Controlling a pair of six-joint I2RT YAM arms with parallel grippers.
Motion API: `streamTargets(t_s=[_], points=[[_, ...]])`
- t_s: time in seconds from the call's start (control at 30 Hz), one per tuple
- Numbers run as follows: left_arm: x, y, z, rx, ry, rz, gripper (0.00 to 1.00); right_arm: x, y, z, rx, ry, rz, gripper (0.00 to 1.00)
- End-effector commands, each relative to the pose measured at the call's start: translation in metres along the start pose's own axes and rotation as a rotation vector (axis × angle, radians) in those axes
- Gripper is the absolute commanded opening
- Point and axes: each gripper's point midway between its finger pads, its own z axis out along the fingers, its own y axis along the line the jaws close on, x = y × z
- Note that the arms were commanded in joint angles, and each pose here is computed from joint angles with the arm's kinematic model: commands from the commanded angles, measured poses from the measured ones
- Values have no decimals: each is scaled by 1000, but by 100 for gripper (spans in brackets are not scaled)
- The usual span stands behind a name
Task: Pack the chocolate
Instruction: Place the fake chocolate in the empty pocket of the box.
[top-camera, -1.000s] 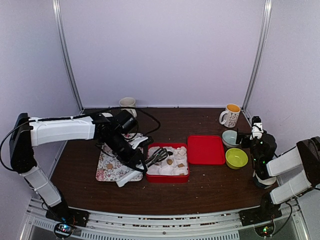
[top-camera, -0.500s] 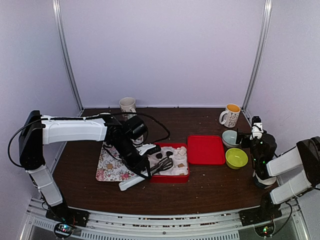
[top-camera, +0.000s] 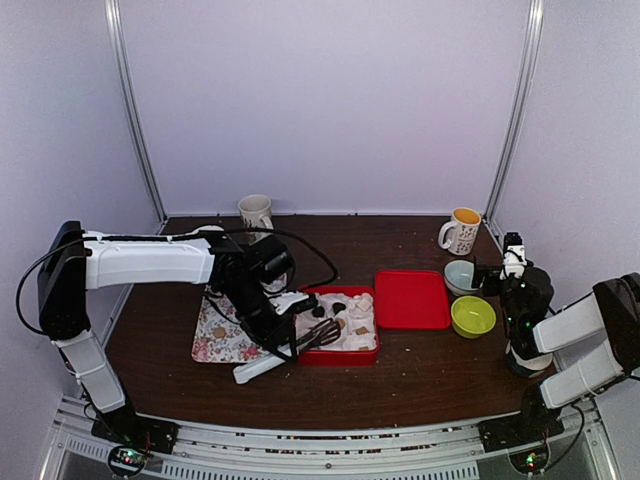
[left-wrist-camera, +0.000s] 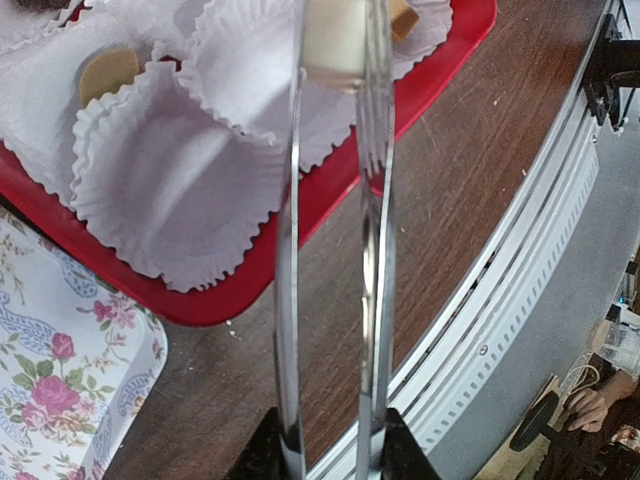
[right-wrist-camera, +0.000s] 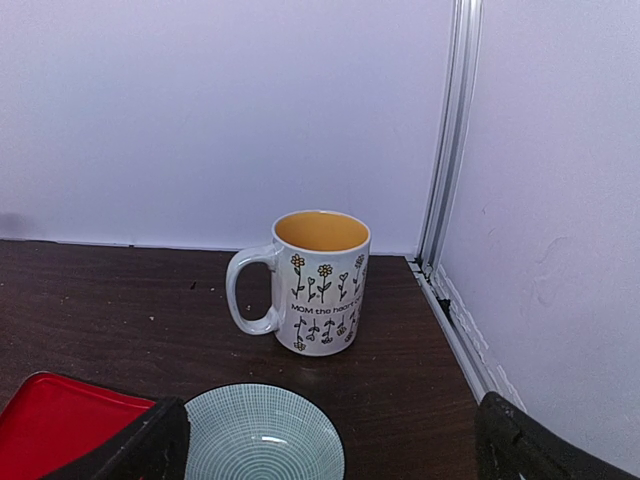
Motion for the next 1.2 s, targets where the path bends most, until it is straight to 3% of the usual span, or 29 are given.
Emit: streamTargets(t_s=[0.0, 0.4, 0.77, 1.17], points=[[-2, -4, -9, -12, -30, 28, 28, -10, -1, 4, 1, -25, 10, 100], [-4, -6, -19, -27, -66, 29, 36, -10, -1, 4, 1, -25, 10, 100], [-10, 8, -40, -125, -133, -8, 33, -10, -1, 4, 1, -25, 10, 100], [8, 103, -97, -317, -317, -353, 31, -10, -1, 4, 1, -25, 10, 100]])
